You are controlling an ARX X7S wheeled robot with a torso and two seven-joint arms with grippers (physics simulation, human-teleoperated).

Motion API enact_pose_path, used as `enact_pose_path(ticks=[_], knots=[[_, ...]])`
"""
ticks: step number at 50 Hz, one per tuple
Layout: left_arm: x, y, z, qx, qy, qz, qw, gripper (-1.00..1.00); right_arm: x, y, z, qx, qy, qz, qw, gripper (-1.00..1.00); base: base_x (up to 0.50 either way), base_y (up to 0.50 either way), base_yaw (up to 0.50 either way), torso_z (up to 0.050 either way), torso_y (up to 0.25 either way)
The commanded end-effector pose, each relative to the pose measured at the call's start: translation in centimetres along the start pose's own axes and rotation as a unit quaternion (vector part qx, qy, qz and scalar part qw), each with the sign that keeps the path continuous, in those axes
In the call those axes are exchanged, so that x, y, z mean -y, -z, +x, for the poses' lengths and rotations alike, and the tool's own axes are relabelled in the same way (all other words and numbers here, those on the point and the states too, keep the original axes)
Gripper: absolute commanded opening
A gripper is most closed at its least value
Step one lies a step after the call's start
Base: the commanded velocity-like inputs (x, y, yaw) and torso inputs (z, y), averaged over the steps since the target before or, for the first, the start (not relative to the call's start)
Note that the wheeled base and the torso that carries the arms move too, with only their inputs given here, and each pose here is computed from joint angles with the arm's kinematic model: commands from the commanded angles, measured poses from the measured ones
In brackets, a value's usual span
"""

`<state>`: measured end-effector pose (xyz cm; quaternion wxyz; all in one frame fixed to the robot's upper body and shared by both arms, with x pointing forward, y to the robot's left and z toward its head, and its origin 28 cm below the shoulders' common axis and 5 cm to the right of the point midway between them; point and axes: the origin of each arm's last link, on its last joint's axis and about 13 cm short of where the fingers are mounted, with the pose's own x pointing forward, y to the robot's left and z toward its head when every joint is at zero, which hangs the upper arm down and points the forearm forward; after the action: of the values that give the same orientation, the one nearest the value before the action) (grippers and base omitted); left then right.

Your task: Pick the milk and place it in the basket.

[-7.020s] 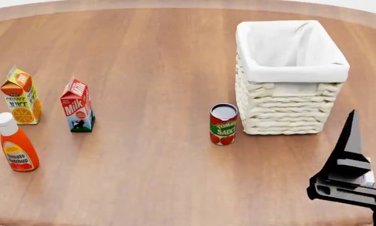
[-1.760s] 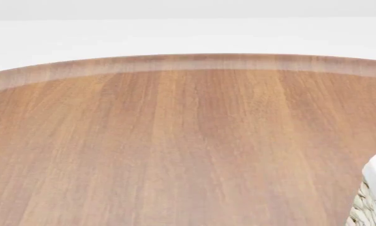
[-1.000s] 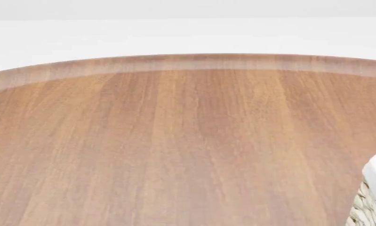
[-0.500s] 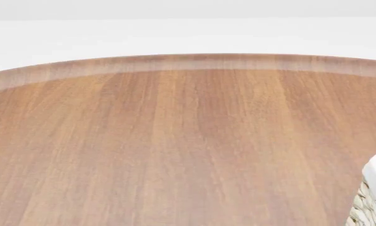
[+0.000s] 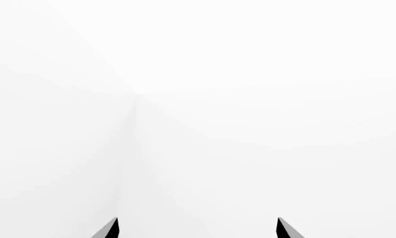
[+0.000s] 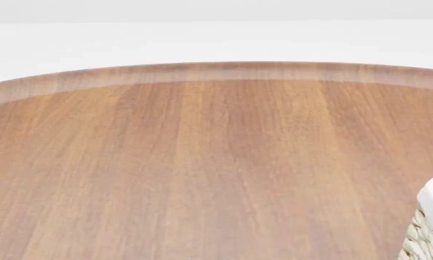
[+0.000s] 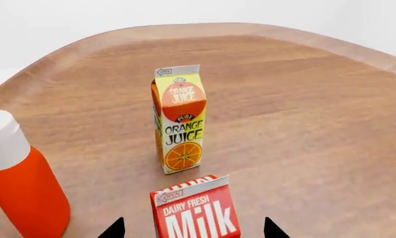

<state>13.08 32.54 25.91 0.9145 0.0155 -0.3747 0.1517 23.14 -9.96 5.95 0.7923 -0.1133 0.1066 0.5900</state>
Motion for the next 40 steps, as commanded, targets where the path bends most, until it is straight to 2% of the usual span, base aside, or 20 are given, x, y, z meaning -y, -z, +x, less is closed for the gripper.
enact_pose_path(ticks=[1,40], knots=[[0.0,-0.1,-0.3,0.007,0.004,0.008,1.000,1.00,0.5,0.2,1.2,0.006,-0.028,-0.002,1.000,1.00,0.00,0.00,0.00,0.000,0.000],[-0.1,-0.1,-0.3,0.008,0.004,0.008,1.000,1.00,3.3,2.7,4.6,-0.017,-0.085,0.042,0.995,1.00,0.00,0.00,0.00,0.000,0.000]])
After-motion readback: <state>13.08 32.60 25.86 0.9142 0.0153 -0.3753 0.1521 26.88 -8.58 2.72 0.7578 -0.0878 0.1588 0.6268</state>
